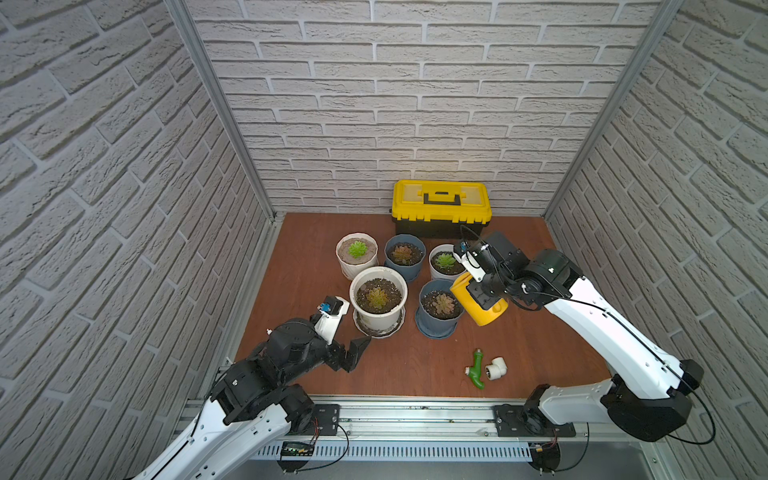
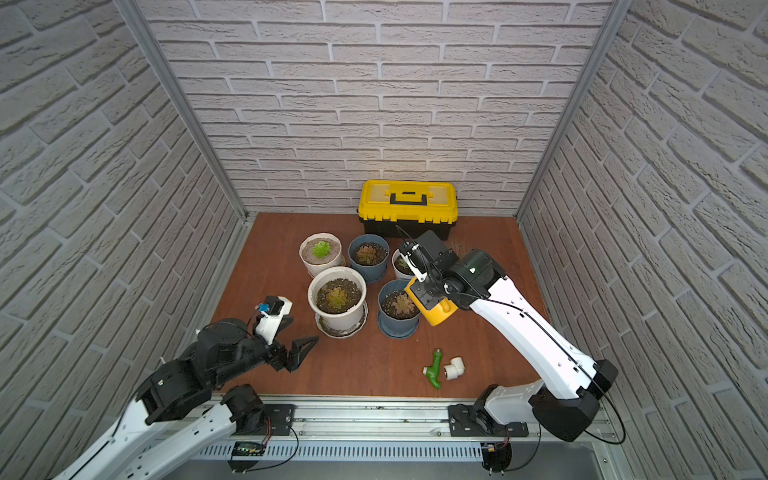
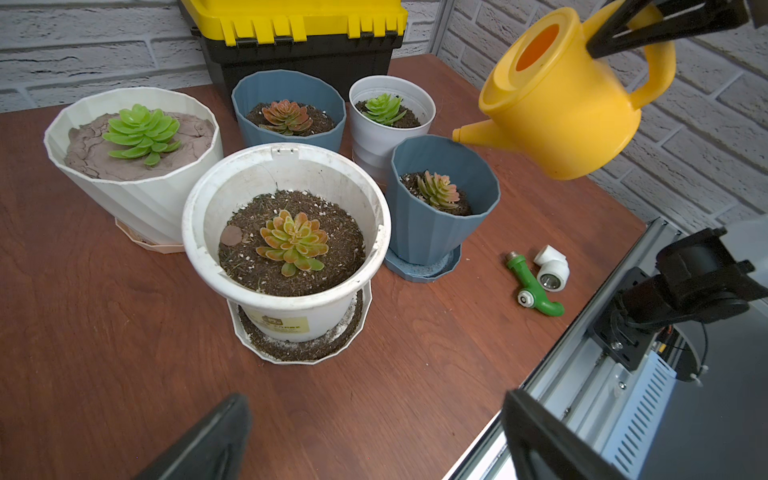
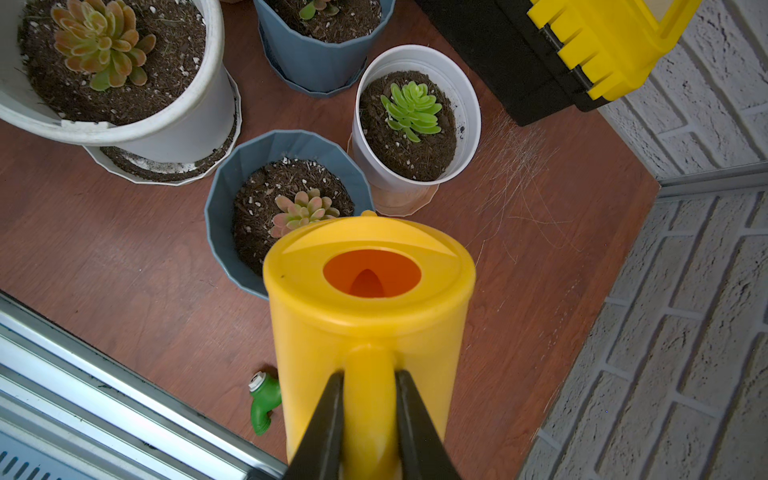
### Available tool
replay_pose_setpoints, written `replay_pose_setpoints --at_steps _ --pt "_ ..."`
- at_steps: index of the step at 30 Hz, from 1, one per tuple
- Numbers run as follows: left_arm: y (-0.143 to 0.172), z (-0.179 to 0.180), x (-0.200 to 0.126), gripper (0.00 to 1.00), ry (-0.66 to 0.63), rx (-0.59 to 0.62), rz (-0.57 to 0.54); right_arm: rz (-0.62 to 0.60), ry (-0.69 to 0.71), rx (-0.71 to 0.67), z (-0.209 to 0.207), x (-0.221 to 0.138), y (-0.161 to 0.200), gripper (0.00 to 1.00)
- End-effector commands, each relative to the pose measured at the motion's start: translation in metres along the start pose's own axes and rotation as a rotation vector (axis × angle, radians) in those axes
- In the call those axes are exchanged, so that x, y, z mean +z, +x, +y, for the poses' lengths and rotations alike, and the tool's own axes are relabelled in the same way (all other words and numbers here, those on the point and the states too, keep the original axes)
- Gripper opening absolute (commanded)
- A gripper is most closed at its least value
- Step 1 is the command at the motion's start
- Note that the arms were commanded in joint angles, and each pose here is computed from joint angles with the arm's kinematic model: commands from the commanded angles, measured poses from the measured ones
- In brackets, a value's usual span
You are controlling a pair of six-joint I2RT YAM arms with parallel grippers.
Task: Water the succulent around the soil edge
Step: Water the soil of the potted plant with water.
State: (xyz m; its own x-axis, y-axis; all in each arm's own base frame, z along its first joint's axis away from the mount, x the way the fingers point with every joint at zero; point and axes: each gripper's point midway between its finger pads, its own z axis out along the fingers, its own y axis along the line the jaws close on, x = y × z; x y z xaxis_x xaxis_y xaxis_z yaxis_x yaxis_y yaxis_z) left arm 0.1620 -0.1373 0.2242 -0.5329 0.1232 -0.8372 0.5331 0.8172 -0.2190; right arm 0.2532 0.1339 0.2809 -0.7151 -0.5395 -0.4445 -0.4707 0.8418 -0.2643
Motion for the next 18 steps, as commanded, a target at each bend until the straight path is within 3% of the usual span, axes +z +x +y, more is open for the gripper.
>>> replay_pose_setpoints --at_steps 1,18 --pt "-0.003 0.001 0.002 0.98 -0.007 0.000 -0.010 -0.016 -0.013 0.021 -0.003 -0.012 0.008 0.03" --pt "-0.002 0.003 0.003 0.98 -0.021 -0.004 -0.006 0.024 -0.122 0.026 0.012 -0.027 0.036 0.03"
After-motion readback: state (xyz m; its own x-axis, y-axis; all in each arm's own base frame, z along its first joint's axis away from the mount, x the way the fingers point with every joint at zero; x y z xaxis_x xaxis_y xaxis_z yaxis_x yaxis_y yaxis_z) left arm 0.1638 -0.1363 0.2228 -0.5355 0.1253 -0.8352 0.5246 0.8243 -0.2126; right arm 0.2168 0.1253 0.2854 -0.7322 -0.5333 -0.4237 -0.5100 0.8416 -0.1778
